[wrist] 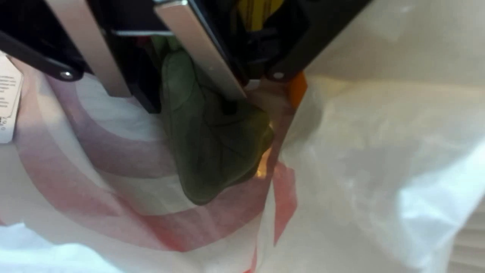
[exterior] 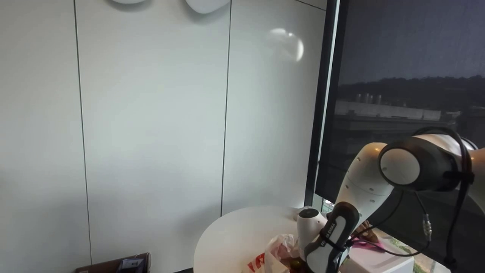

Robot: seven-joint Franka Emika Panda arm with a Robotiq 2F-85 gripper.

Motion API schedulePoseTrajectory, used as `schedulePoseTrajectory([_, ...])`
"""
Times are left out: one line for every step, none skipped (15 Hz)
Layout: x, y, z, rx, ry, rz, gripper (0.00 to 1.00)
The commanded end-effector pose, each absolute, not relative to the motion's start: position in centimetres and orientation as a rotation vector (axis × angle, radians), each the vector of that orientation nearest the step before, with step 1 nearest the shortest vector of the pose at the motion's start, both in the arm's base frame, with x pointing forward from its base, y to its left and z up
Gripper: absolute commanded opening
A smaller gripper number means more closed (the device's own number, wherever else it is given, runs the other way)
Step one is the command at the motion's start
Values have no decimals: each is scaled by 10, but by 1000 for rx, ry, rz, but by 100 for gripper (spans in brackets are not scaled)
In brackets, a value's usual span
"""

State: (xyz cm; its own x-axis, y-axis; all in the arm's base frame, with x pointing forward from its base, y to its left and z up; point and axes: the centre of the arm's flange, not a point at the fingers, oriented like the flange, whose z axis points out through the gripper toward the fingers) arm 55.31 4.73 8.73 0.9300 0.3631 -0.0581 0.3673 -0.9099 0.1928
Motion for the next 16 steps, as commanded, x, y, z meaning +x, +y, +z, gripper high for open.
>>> schedulePoseTrajectory([537, 36, 98, 2858, 535, -23, 16])
schedulePoseTrajectory([534, 34, 101, 2849, 515, -29, 9])
schedulePoseTrajectory([530, 31, 109, 2846, 495, -34, 5])
schedulePoseTrajectory([528, 29, 119, 2858, 474, -50, 4])
schedulePoseTrajectory([526, 28, 130, 2873, 449, -57, 4])
schedulePoseTrajectory([524, 28, 146, 2896, 433, -50, 7])
schedulePoseTrajectory([524, 28, 167, 2934, 408, -37, 7])
schedulePoseTrajectory([525, 28, 184, 2964, 374, -20, 6])
schedulePoseTrajectory([526, 26, 207, 3012, 329, 20, 7])
schedulePoseTrajectory([529, 25, 225, 3055, 280, 57, 7])
schedulePoseTrajectory([530, 20, 245, 3092, 221, 124, 7])
schedulePoseTrajectory([533, 17, 268, 3124, 162, 186, 7])
schedulePoseTrajectory([534, 10, 291, 3143, 104, 262, 7])
schedulePoseTrajectory([535, 1, 313, 3151, 42, 341, 7])
schedulePoseTrajectory([536, -9, 336, 3152, -18, 421, 7])
schedulePoseTrajectory([536, -24, 358, 3143, -91, 495, 7])
